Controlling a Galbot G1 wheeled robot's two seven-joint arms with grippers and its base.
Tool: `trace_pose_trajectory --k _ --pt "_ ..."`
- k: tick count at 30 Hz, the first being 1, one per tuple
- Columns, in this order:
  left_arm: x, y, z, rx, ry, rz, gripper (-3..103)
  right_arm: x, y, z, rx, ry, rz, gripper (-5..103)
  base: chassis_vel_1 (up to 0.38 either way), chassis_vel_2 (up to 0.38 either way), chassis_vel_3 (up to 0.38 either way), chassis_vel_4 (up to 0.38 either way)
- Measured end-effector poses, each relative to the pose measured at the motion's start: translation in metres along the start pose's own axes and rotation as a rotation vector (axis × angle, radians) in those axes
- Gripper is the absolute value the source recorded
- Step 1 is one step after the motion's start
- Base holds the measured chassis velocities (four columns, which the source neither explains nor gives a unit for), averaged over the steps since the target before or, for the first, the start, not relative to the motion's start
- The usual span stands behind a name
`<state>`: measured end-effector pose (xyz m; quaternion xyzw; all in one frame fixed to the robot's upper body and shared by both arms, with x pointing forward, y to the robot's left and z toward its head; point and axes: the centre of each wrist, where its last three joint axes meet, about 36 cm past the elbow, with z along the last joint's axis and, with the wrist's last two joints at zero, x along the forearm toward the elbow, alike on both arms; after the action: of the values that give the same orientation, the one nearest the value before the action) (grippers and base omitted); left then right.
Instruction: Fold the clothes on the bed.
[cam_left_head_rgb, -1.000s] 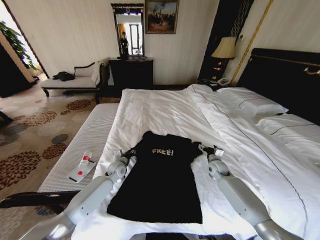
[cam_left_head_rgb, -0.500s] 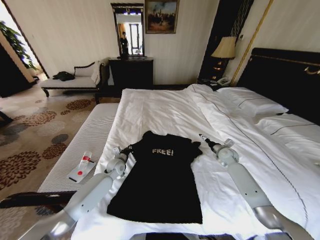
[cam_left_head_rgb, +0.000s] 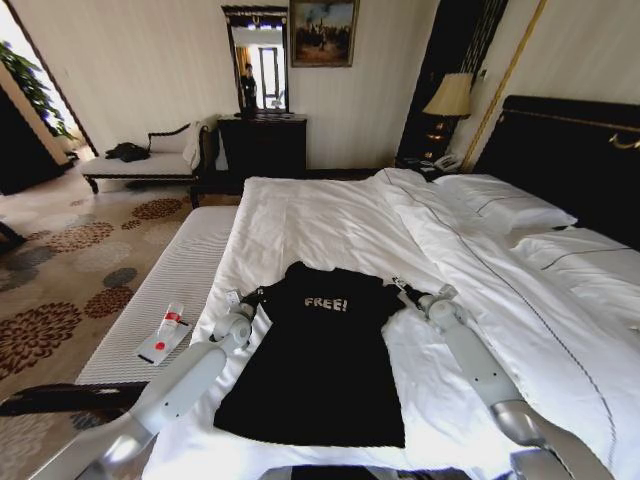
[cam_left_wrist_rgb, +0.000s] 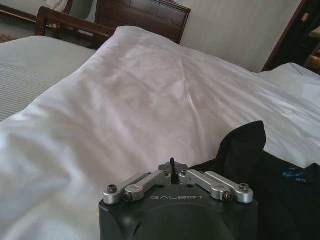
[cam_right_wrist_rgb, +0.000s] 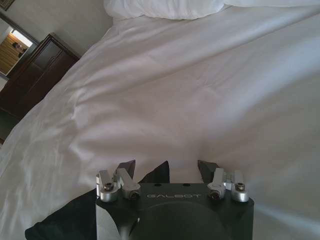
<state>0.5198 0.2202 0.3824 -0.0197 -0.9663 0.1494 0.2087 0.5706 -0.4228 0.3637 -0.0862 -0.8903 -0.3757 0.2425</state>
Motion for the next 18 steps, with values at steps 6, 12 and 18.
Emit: trace_pose_trajectory --k 6,12,18 --pt "-0.003 0.001 -0.003 0.004 -0.002 -0.007 1 -0.001 0.003 0.005 -0.012 0.013 0.004 51 0.000 0.000 0.000 0.000" --pt "-0.005 0.003 -0.005 0.012 -0.005 -0.015 1 0.004 0.009 0.009 -0.014 0.019 -0.008 30 0.000 0.000 0.000 0.000" --pt "-0.006 0.003 -0.007 0.016 -0.012 -0.016 1 0.009 0.008 0.009 -0.009 0.016 -0.007 3 0.000 0.000 0.000 0.000"
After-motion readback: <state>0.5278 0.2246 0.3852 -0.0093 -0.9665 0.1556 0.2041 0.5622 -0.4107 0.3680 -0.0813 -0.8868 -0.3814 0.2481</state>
